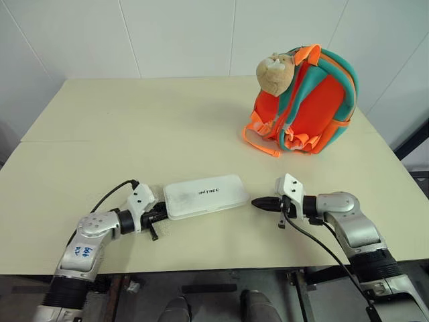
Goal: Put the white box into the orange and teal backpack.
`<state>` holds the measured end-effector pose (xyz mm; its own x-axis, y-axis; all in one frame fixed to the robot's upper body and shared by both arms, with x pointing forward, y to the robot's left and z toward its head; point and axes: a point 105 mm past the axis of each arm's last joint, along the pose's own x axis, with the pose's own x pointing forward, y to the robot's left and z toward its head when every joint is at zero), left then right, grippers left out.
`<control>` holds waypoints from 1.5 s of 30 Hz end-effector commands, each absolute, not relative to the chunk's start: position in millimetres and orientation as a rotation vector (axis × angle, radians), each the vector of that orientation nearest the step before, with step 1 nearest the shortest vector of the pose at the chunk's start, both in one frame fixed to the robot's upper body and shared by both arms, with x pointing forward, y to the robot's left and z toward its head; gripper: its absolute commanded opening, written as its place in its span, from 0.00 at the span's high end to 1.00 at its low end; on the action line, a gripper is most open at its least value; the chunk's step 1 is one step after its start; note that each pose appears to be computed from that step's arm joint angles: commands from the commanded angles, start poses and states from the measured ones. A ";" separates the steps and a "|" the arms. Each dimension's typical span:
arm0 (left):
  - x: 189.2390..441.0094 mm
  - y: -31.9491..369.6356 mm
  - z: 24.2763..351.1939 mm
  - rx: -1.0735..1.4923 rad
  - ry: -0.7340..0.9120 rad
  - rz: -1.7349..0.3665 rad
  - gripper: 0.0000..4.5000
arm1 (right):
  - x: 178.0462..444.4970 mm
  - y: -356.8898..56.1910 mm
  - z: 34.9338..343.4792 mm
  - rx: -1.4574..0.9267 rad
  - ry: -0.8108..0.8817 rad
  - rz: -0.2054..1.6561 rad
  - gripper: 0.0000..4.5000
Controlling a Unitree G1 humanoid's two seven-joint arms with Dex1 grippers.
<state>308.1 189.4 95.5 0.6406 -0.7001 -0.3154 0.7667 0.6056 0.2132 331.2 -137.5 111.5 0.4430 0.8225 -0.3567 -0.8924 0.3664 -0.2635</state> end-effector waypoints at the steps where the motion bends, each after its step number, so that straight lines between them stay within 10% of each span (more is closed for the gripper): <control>1: 304.6 211.9 98.6 0.371 0.249 -0.760 0.86 | 332.6 -137.3 123.3 -0.447 0.125 1.096 1.00; 23: 292.2 180.4 118.1 0.225 0.157 -0.824 0.86 | 347.5 -117.8 127.1 -0.424 0.079 1.119 1.00; 45: 311.6 148.1 118.2 0.244 0.128 -0.958 0.86 | 303.2 -124.8 126.5 -0.353 0.156 1.141 1.00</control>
<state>319.3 173.7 114.0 0.6610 -0.7087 -0.2467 0.7485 0.6459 0.1502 308.1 -139.8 111.1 0.4429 0.8219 -0.3583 -0.8964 0.4134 -0.1599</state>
